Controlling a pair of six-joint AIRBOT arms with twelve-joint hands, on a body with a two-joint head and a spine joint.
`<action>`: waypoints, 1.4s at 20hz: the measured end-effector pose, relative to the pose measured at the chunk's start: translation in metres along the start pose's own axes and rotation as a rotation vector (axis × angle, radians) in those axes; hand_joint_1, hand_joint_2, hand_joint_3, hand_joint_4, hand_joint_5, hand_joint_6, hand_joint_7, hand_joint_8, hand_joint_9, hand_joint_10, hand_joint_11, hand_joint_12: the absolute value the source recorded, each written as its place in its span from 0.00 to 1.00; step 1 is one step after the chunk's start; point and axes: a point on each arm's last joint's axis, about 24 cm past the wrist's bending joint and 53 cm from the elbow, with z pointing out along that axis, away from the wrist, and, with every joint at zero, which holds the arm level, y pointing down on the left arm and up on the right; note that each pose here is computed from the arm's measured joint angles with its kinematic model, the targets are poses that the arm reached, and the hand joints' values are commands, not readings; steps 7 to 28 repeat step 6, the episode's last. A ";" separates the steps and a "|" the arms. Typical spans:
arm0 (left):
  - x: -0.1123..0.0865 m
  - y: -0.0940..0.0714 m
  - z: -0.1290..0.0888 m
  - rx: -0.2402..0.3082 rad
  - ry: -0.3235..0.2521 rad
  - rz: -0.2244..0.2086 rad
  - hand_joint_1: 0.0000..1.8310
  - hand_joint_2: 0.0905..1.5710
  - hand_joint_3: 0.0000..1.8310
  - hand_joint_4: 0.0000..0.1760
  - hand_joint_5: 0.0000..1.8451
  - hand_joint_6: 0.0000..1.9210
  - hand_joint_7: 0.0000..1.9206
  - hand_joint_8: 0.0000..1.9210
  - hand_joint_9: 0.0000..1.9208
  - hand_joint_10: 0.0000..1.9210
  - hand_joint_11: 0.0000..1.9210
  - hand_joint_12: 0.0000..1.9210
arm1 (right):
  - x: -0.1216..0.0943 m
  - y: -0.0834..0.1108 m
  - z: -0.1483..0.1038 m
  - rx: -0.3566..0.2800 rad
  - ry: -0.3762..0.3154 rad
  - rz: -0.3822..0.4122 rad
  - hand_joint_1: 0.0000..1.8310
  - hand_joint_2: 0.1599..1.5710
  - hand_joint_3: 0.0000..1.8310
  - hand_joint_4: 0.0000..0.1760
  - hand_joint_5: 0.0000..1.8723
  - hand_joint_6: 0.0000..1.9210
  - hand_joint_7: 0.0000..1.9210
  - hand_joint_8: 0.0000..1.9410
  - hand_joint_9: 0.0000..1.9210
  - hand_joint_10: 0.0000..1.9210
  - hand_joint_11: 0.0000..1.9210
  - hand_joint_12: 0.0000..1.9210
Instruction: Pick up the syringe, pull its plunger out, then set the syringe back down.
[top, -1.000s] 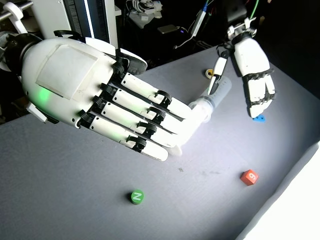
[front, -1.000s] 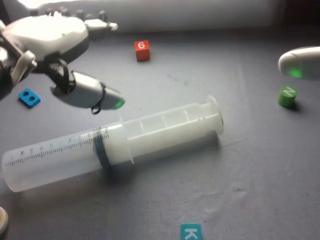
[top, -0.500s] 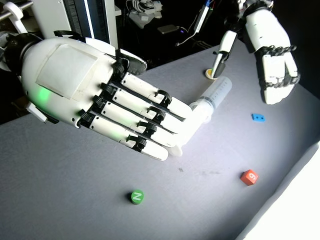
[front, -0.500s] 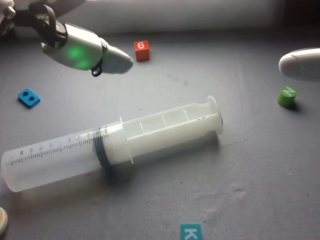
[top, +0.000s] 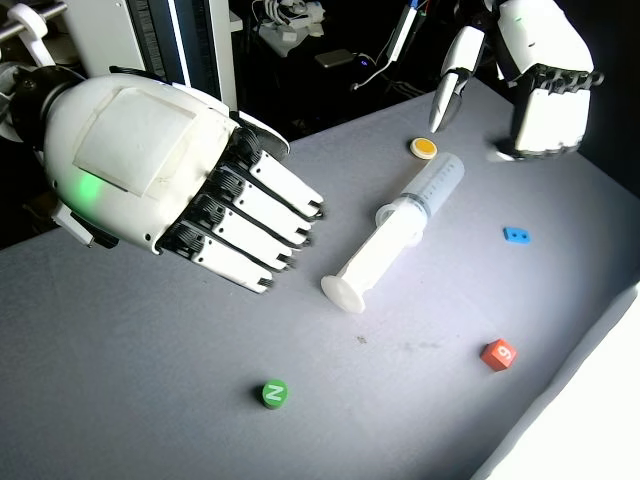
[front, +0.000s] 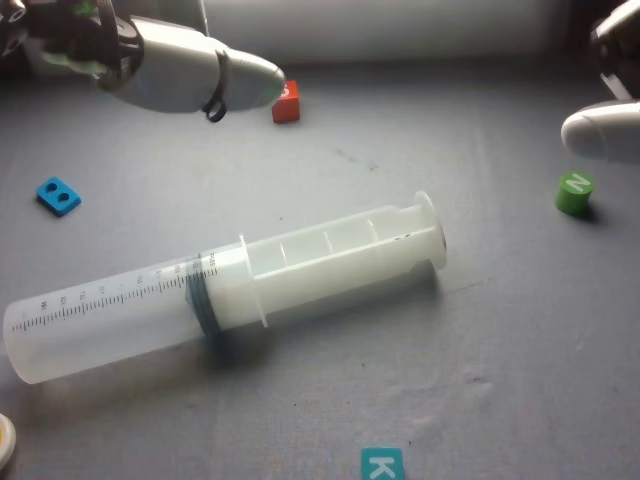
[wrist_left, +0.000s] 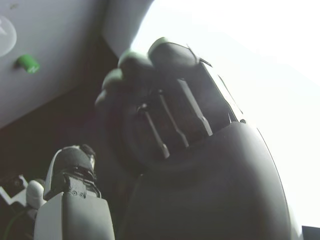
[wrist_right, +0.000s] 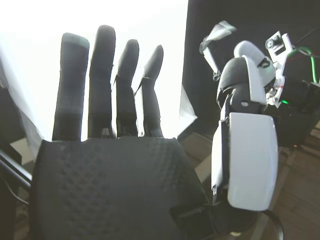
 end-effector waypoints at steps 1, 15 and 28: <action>0.000 0.000 0.000 0.002 0.002 0.004 0.42 0.70 0.00 0.24 0.89 1.00 0.91 1.00 0.94 1.00 0.93 1.00 | 0.001 0.001 0.000 -0.004 0.003 -0.008 0.26 0.67 0.00 0.00 0.71 1.00 0.76 1.00 0.77 1.00 0.81 1.00; 0.001 -0.002 0.000 0.009 0.005 0.017 0.75 0.75 0.01 0.19 0.87 1.00 0.85 1.00 0.89 1.00 0.91 1.00 | 0.001 0.004 0.000 -0.018 0.008 -0.027 0.57 0.89 0.00 0.00 0.75 1.00 0.83 1.00 0.84 1.00 0.88 1.00; 0.001 -0.002 0.000 0.009 0.005 0.017 0.75 0.75 0.01 0.19 0.87 1.00 0.85 1.00 0.89 1.00 0.91 1.00 | 0.001 0.004 0.000 -0.018 0.008 -0.027 0.57 0.89 0.00 0.00 0.75 1.00 0.83 1.00 0.84 1.00 0.88 1.00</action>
